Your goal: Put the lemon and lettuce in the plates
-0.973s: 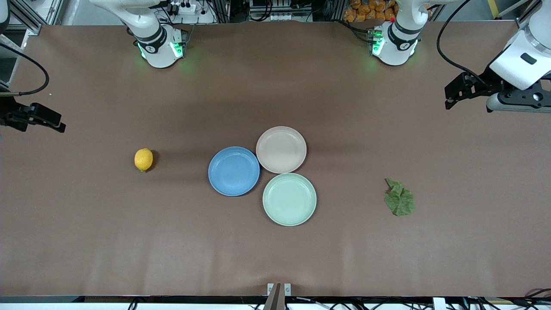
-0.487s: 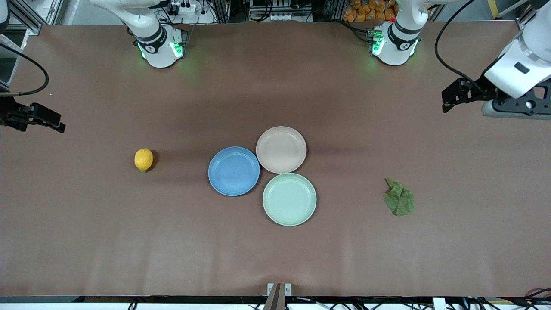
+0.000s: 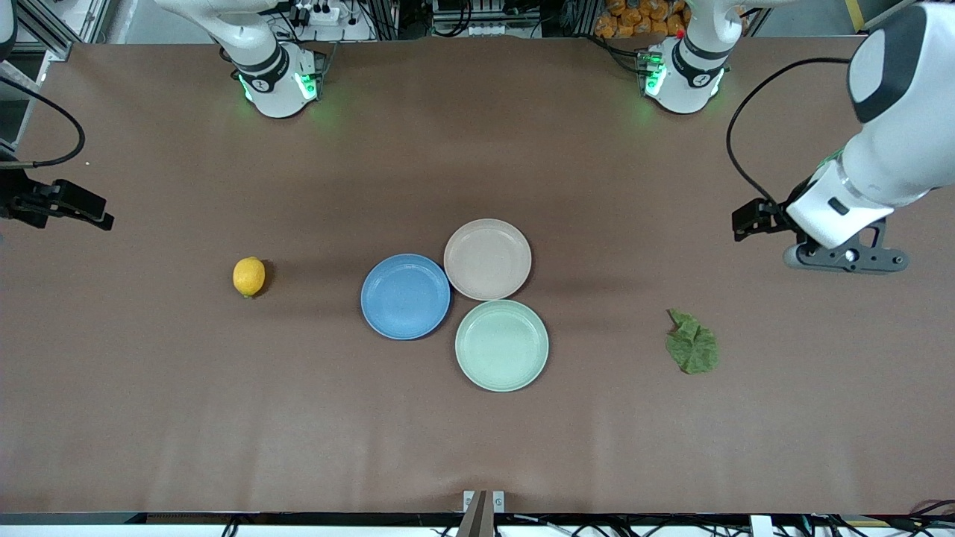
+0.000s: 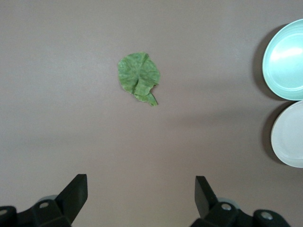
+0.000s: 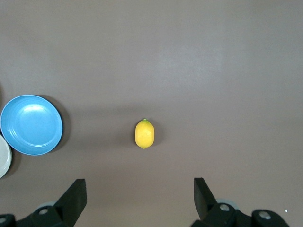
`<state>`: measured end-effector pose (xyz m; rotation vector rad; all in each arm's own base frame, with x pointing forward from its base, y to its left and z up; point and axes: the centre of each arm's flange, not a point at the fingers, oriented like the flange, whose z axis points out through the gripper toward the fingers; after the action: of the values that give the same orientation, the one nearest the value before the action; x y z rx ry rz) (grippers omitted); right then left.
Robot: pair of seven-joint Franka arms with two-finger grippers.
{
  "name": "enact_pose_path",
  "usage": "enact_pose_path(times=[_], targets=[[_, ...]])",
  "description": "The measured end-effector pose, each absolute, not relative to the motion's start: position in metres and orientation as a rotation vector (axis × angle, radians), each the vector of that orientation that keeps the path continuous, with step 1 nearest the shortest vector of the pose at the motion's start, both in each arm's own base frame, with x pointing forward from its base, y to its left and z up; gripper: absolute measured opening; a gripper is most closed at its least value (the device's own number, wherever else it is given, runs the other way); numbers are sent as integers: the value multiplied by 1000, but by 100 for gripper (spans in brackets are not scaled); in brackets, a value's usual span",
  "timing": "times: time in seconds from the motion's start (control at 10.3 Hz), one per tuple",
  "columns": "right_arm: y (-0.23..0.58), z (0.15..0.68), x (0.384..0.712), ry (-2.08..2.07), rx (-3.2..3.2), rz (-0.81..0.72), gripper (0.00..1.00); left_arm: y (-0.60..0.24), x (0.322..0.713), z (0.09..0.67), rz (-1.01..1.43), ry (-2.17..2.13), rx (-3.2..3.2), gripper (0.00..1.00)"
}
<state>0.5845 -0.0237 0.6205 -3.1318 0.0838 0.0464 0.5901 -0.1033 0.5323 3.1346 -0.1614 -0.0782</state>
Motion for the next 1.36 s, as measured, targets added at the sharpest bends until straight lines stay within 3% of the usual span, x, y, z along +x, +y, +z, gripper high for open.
enact_pose_path(times=[0.39,0.88,1.36], targets=[[-30,611,585,102,-3131,79,100,-103,591,529,-73,-160,3134,100],[-2,557,606,63,-3133,167,100,-103,590,535,-52,-160,3134,100],[-6,548,608,137,-3133,184,100,-101,578,603,115,-157,3125,100]])
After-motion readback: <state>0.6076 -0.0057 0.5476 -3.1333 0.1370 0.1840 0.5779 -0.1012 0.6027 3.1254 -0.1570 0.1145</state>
